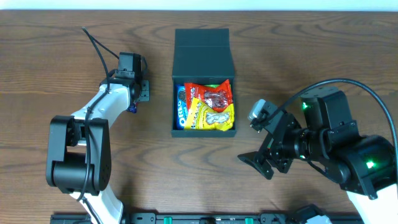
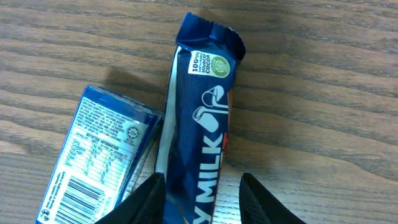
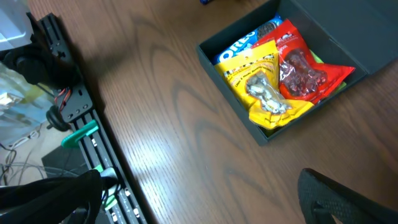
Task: Pack container
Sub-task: 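Grasp the blue Dairy Milk bar with the left gripper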
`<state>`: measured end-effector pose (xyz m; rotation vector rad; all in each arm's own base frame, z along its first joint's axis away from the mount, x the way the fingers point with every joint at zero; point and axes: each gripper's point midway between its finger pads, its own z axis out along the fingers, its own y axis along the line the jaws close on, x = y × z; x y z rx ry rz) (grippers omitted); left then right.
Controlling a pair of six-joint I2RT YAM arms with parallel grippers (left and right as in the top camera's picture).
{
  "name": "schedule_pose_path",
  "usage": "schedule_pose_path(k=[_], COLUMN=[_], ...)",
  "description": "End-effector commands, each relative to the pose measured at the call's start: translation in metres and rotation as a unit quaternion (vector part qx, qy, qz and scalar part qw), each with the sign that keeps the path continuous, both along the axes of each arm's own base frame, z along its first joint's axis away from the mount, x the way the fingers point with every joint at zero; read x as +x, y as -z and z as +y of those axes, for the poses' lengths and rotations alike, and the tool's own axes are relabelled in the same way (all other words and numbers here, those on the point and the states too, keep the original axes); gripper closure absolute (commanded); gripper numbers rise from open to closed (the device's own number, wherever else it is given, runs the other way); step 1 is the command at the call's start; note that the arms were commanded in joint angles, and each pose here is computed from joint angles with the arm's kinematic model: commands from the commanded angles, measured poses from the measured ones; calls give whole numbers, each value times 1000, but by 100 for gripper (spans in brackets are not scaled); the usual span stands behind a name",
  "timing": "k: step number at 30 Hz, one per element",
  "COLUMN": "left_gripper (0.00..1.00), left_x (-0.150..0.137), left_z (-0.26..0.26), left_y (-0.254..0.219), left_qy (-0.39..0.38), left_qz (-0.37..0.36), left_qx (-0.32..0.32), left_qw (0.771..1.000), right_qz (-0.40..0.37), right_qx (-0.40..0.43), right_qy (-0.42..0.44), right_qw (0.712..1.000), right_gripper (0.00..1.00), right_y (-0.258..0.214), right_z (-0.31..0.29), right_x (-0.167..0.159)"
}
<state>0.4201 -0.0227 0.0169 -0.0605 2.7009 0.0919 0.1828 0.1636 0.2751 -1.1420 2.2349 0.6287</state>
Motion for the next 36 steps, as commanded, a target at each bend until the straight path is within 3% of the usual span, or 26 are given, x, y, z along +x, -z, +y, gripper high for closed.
schedule_pose_path(k=[1,3,22,31,36], left_gripper=[62,68,72,93,94], left_x=[0,-1,-4,-14,-17], left_z=[0,0,1,2,-1], left_y=[7,10,29,21,-10], left_qy=[3,3,2,0,0], left_qz=[10,15,34,50,29], left_qx=[-1,-1,3,4,-8], left_qw=[1000,1000,999,999,1000], right_qz=[4,4,4,4,4], right_qx=[4,4,4,4,4], right_qy=[2,2,2,2,2], right_qw=[1000,1000,1000,1000,1000], right_gripper=[1,1,1,1,1], right_y=[-2,-2,-2,-2,-2], right_z=[1,1,1,1,1], right_x=[-1,-1,-1,-1,-1])
